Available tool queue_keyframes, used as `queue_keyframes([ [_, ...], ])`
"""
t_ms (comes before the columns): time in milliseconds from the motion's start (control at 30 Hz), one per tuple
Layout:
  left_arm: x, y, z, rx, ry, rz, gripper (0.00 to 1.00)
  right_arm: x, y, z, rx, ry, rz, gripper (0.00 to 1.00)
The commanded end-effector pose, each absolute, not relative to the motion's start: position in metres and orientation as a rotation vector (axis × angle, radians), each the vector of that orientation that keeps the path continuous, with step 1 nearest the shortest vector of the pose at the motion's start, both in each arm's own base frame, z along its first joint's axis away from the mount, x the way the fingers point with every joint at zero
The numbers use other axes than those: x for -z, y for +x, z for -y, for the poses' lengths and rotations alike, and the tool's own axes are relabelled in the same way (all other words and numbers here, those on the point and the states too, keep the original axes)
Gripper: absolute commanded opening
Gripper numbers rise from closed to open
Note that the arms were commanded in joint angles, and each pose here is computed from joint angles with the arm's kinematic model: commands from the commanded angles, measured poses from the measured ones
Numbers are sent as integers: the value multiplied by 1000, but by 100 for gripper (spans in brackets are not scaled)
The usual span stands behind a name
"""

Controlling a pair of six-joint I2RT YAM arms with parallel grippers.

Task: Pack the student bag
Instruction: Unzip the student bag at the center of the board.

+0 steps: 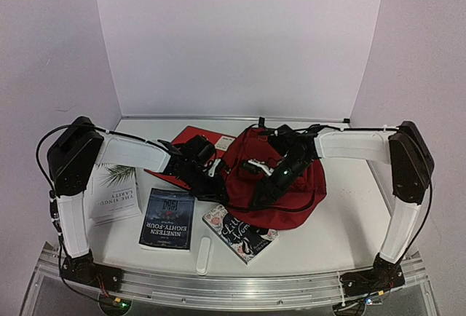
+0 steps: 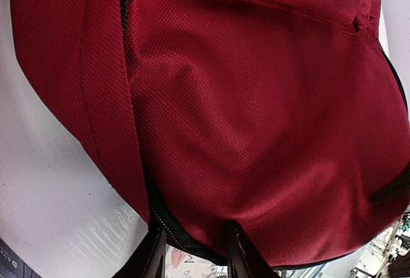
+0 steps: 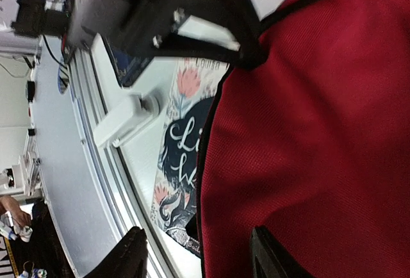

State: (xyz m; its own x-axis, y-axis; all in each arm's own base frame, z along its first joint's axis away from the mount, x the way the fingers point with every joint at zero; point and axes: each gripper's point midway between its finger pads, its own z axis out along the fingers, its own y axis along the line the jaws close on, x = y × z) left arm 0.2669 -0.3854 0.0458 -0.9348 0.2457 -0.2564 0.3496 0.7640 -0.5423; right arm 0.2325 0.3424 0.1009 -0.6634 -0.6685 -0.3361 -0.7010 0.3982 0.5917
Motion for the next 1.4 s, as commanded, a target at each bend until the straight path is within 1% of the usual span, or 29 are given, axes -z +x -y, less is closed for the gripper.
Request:
queue_keyframes([
  [0, -62, 269, 388, 929, 469, -2736, 36, -57, 215, -344, -1064, -1330, -2666, 50],
  [67, -82, 280, 383, 922, 453, -2680, 38, -39, 211, -336, -1020, -1343, -2711, 47],
  [133, -103, 296, 373, 912, 408, -2623, 41, -26, 207, -329, -990, -1355, -2737, 47],
  [267, -135, 333, 348, 923, 274, -2531, 46, -16, 198, -324, -1011, -1351, -2759, 47],
  [400, -146, 362, 336, 1001, 176, -2506, 45, -19, 200, -324, -1002, -1349, -2736, 47],
  [500, -149, 373, 345, 1046, 179, -2497, 43, -22, 201, -323, -988, -1348, -2724, 47],
  [800, -124, 386, 377, 1202, 169, -2538, 37, -18, 201, -322, -975, -1350, -2732, 47],
  [1000, -106, 392, 393, 1257, 183, -2557, 36, -19, 201, -323, -986, -1348, -2732, 47],
  [1367, -82, 408, 411, 1260, 199, -2581, 36, -18, 200, -323, -994, -1349, -2738, 48],
])
